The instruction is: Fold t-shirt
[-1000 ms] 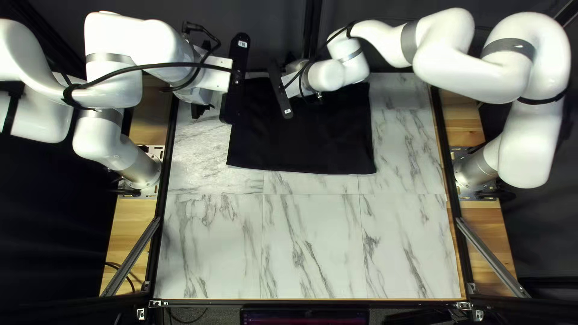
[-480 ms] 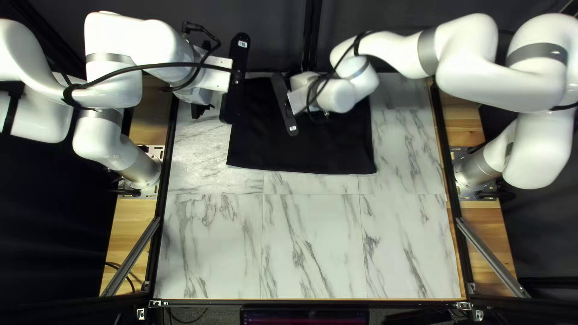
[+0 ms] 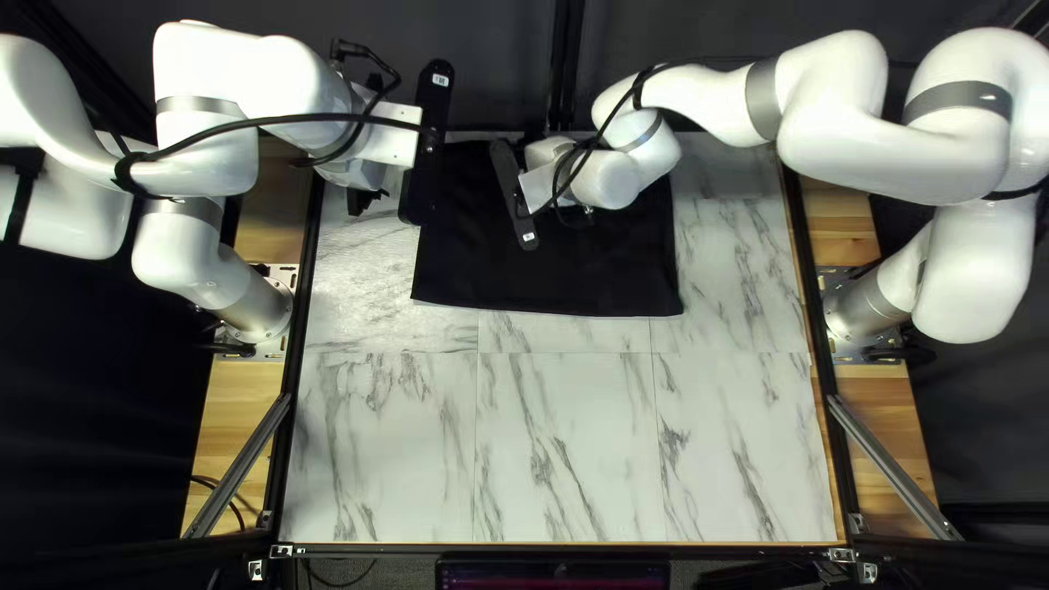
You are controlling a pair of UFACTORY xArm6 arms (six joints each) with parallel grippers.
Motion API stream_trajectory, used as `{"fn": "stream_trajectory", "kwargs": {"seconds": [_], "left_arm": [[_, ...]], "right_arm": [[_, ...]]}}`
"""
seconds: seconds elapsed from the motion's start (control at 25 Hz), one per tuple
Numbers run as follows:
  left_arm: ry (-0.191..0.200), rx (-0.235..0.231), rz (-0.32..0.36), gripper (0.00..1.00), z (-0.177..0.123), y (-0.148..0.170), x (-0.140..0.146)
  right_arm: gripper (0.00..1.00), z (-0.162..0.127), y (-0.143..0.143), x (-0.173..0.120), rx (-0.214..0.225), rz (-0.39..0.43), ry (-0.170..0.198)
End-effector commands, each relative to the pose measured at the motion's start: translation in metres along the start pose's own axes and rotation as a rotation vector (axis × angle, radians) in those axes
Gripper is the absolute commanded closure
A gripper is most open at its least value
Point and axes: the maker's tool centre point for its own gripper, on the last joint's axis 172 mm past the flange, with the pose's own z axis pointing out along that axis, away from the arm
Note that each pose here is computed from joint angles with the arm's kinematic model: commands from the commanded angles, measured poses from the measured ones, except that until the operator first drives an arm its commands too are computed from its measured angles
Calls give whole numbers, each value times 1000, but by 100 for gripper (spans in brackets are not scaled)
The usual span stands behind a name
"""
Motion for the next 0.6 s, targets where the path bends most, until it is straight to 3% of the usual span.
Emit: {"fn": "stream_trajectory", "kwargs": {"seconds": [0.04, 0.24, 0.48, 0.6], "left_arm": [[0, 0, 0, 0, 0, 0, 0], [0, 0, 0, 0, 0, 0, 0], [0, 0, 0, 0, 0, 0, 0], [0, 0, 0, 0, 0, 0, 0]], "right_arm": [[0, 10, 8, -6, -27, -10, -6], [0, 11, 11, -5, -74, -6, -15], [0, -37, 13, 14, -134, -15, 0], [0, -70, 15, 23, -122, -9, 13]]}}
